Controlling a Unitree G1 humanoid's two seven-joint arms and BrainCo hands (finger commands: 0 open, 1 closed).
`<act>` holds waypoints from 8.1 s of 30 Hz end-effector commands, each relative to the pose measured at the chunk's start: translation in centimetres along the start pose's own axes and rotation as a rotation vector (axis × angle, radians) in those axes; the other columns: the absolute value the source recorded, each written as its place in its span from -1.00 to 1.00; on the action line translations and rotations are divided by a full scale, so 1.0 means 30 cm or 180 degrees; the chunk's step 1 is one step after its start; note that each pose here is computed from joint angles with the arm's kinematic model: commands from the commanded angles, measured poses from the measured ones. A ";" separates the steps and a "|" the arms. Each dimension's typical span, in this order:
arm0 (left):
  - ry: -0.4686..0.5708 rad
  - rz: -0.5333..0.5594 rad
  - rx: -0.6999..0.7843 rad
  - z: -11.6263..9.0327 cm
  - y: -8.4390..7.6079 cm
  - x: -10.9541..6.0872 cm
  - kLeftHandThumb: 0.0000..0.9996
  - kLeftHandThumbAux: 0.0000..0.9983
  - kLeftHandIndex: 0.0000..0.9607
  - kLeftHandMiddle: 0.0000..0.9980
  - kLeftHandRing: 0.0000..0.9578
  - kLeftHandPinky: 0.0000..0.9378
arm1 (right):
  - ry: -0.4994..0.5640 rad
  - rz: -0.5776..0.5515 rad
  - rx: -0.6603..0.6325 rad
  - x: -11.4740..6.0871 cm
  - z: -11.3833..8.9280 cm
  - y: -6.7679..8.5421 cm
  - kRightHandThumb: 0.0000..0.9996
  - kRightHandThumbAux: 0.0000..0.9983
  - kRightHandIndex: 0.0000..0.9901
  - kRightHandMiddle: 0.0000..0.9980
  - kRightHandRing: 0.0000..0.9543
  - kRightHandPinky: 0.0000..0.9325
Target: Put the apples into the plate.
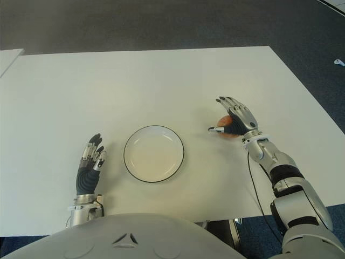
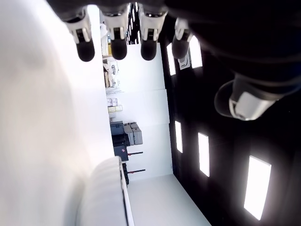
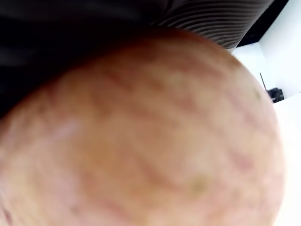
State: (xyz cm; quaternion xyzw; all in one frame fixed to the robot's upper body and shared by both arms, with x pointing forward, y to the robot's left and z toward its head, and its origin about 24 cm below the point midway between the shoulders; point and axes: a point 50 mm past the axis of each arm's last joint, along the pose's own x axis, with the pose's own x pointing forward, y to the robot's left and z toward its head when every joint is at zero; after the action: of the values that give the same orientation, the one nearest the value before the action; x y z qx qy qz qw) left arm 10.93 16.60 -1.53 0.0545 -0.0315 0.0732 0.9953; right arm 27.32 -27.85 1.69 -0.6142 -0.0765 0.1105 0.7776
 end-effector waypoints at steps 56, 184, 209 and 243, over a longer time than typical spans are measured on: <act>0.0042 -0.0128 -0.0020 0.043 -0.013 -0.015 -1.00 -0.13 -1.00 -1.00 -1.00 -0.99 | -0.0250 0.1089 -0.0416 -0.167 0.003 0.104 -0.14 -0.09 -0.61 -0.62 -0.60 -0.49; 0.0192 -0.0190 0.0054 0.031 0.026 -0.020 -1.00 -0.20 -1.00 -1.00 -1.00 -1.00 | -0.1699 -0.0442 -0.0040 0.031 0.341 -0.300 0.45 0.43 -0.11 0.74 0.79 0.80; 0.0202 -0.0176 0.0064 0.029 0.010 -0.017 -1.00 -0.18 -1.00 -1.00 -1.00 -0.99 | -0.2317 -0.0301 0.0037 0.021 0.599 -0.168 0.43 0.43 -0.11 0.75 0.80 0.85; 0.0200 -0.0109 0.0048 0.036 -0.025 -0.026 -1.00 -0.19 -1.00 -1.00 -1.00 -0.98 | -0.2760 0.0122 -0.0152 0.009 0.683 -0.025 0.44 0.41 -0.11 0.70 0.79 0.83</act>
State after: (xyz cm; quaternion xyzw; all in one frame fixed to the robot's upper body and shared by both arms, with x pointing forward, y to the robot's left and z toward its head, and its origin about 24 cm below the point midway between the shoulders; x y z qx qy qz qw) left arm 10.35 15.87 -0.48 0.0649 -0.0039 0.0590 0.9961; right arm 22.66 -8.75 7.26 -0.5226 -0.3835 0.3682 0.6665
